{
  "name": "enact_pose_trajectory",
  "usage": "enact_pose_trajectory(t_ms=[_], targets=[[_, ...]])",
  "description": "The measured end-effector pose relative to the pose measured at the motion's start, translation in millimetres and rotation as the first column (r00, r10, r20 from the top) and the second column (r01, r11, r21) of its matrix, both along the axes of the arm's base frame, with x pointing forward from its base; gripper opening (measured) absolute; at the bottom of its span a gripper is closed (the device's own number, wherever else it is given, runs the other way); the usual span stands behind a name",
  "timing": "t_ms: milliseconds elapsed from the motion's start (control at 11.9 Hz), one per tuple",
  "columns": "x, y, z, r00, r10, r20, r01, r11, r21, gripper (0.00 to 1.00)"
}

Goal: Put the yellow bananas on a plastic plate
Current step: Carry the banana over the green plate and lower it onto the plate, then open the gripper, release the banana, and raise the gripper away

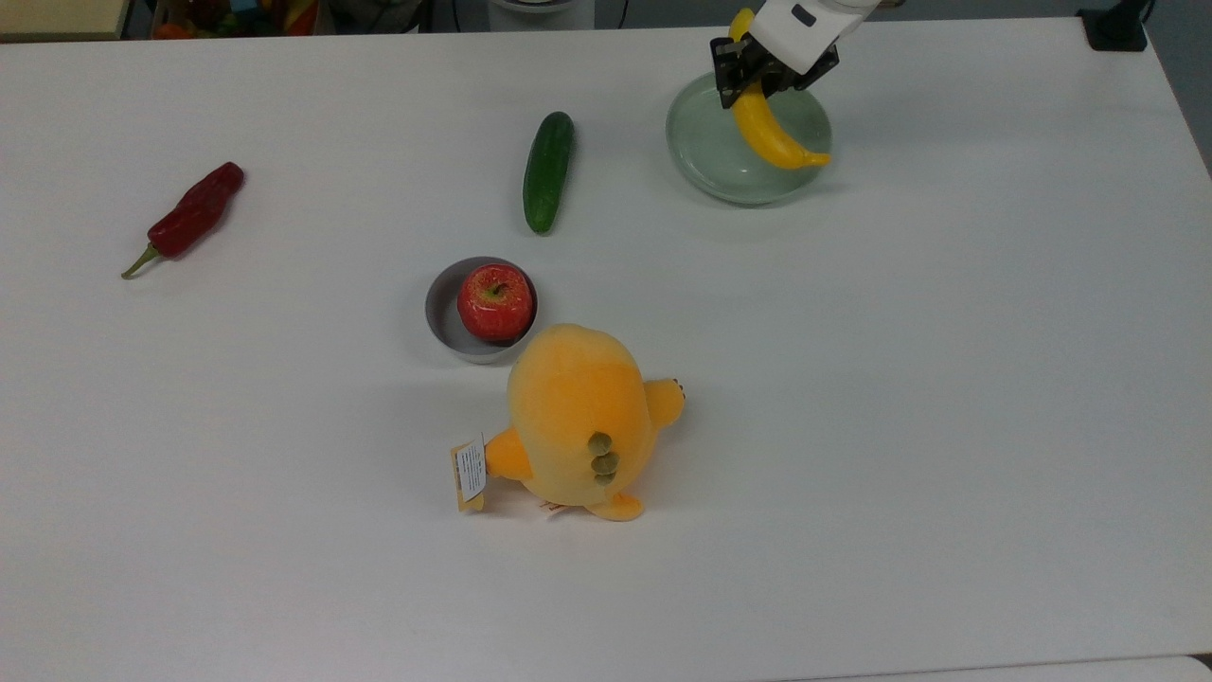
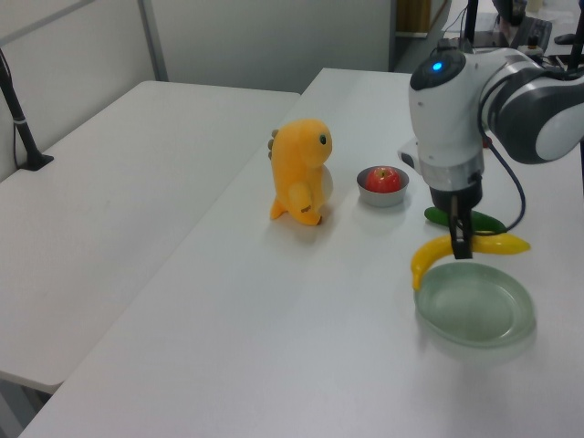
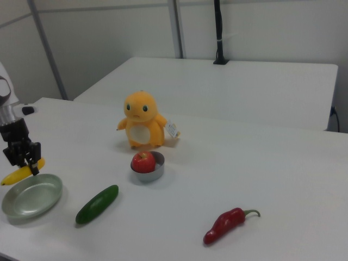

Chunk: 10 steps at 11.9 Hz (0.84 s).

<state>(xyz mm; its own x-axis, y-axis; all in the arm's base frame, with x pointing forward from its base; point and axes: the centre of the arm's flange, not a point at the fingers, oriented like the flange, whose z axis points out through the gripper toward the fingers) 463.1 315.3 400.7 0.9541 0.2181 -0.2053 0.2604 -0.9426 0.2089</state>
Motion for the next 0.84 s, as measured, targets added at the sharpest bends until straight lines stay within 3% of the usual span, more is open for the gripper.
enact_pose_trajectory(t_ms=[252,671,839], targets=[[-18,2,-24,0.998,0.021,-0.053,-0.023,0.999,-0.034,0.33],[-18,-2,-30,0.998,0.017,-0.064,-0.020,0.999,-0.041,1.00],[-12,-7,-26,0.999,0.005,-0.055,-0.007,0.999,-0.039,1.00]])
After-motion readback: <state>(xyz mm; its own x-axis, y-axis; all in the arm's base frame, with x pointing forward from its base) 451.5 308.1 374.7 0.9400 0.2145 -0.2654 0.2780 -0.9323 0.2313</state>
